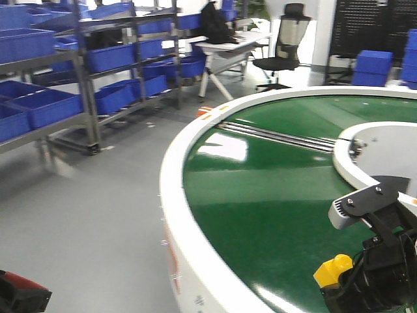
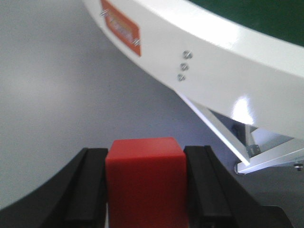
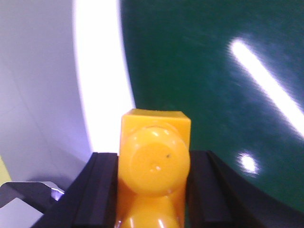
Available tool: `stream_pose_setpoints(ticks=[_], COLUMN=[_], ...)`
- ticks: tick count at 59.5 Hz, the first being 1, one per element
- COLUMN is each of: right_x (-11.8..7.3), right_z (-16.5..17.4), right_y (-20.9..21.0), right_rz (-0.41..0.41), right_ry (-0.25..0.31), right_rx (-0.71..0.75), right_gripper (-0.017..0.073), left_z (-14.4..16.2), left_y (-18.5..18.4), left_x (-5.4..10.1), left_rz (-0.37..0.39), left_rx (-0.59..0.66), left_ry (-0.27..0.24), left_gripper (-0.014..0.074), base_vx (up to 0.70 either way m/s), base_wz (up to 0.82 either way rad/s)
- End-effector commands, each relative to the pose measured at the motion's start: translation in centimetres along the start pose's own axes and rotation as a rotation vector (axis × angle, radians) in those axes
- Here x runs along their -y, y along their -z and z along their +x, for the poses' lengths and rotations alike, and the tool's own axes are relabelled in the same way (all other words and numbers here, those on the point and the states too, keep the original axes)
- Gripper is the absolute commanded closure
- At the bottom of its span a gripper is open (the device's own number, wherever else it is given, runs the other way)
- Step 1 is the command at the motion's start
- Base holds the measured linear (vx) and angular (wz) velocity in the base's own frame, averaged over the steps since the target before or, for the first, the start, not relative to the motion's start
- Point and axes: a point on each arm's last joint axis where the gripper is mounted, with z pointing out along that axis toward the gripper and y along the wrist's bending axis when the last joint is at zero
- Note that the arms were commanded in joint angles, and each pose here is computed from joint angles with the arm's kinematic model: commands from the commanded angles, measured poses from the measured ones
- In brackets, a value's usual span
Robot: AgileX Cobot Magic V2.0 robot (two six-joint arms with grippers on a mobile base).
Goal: Pick red and yellow blocks into blue bin
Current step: 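Lift both held blocks and drive away from the conveyor table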
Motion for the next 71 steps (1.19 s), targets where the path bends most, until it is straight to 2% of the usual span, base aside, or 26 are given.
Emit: stream_pose_setpoints(ticks=[1,45,71], right_x=[0.1,0.1,0.09], right_z=[-0.99,-0.99,-0.96], right_y=[1.33,1.33,1.32], right_rz=[0.027,0.027,0.025], right_ry=[0.011,0.011,0.011], right_rx=[0.091,0.091,0.087], right_gripper=[0.0315,0.0315,0.0315], left_z=[-1.08,-1.08,-1.03], left_y=[1.04,1.04,1.08], left_x=[0.18,0.18,0.19], left_rz=[0.006,0.006,0.007], left_rx=[0.106,0.106,0.103], left_ry=[0.003,0.003,0.003], left_gripper=[0.0359,0.0359,0.0359], base_vx=[-0.13,-0.12,-0.05], base_wz=[0.5,0.46,0.2])
